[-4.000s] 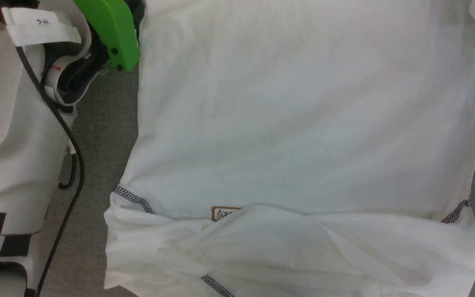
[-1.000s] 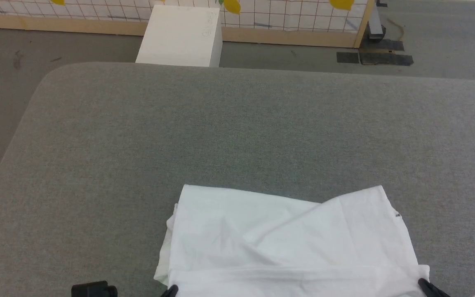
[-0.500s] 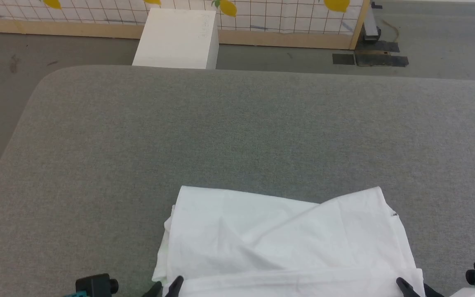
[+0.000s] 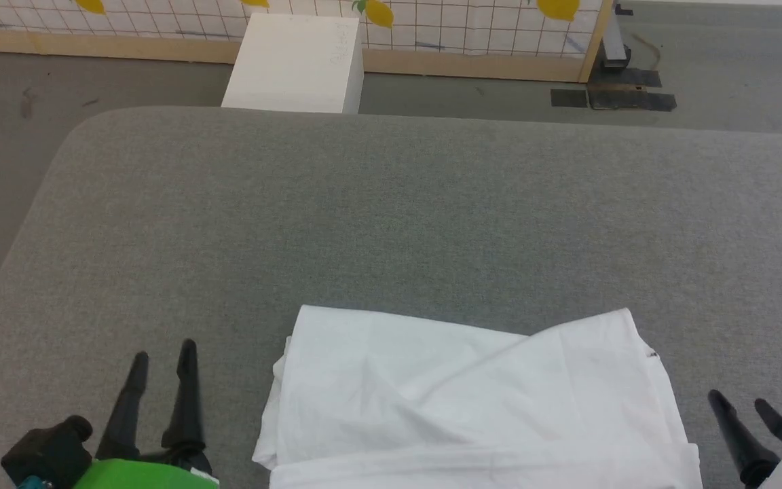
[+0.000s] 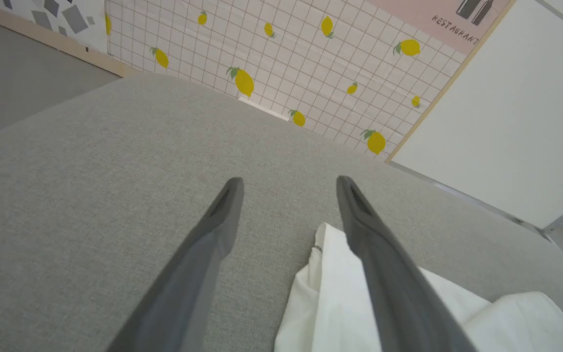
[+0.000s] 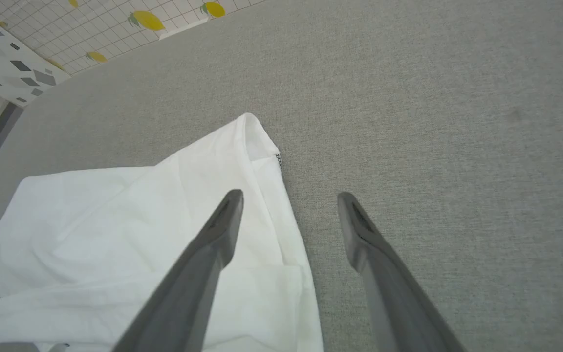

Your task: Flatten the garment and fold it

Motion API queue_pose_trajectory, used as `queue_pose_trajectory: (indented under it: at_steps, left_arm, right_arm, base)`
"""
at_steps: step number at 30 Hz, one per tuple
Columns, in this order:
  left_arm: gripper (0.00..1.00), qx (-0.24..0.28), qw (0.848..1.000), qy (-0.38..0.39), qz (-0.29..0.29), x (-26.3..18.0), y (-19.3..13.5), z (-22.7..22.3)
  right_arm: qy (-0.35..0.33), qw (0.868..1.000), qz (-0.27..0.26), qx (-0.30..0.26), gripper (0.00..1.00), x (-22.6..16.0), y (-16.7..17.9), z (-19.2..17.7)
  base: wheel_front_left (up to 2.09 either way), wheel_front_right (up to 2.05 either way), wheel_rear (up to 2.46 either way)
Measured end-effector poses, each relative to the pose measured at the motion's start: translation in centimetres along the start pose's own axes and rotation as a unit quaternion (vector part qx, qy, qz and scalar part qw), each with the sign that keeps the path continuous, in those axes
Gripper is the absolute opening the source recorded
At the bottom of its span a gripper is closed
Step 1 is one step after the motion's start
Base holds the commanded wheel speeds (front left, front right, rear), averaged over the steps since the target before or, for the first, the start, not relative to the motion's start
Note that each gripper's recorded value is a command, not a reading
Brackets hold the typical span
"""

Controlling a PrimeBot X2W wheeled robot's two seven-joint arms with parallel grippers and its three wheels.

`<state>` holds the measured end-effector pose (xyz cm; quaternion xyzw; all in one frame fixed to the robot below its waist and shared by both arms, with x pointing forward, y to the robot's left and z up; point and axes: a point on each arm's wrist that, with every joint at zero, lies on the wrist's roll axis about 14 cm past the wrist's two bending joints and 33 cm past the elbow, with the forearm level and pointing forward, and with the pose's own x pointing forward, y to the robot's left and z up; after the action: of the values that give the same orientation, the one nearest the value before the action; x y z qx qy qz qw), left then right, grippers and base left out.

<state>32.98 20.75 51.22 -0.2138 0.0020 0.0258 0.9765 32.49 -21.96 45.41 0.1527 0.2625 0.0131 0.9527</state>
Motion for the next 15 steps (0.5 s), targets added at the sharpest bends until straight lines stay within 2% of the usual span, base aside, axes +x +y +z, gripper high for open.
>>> queue_pose_trajectory:
  at_steps: [7, 15]
  left_arm:
    - [1.00, 0.095, 0.993, -0.059, 0.026, 0.4, 0.4, 2.2]
    - [1.00, 0.100, 0.993, -0.056, 0.038, 0.0, 0.6, 1.2]
  right_arm:
    - [0.015, 1.000, -0.013, -0.016, 1.00, 1.6, -0.4, -0.4]
    - [0.085, 0.996, 0.005, -0.019, 1.00, 4.1, 0.5, -3.7]
  base:
    - [0.00, 0.00, 0.00]
    - [0.00, 0.00, 0.00]
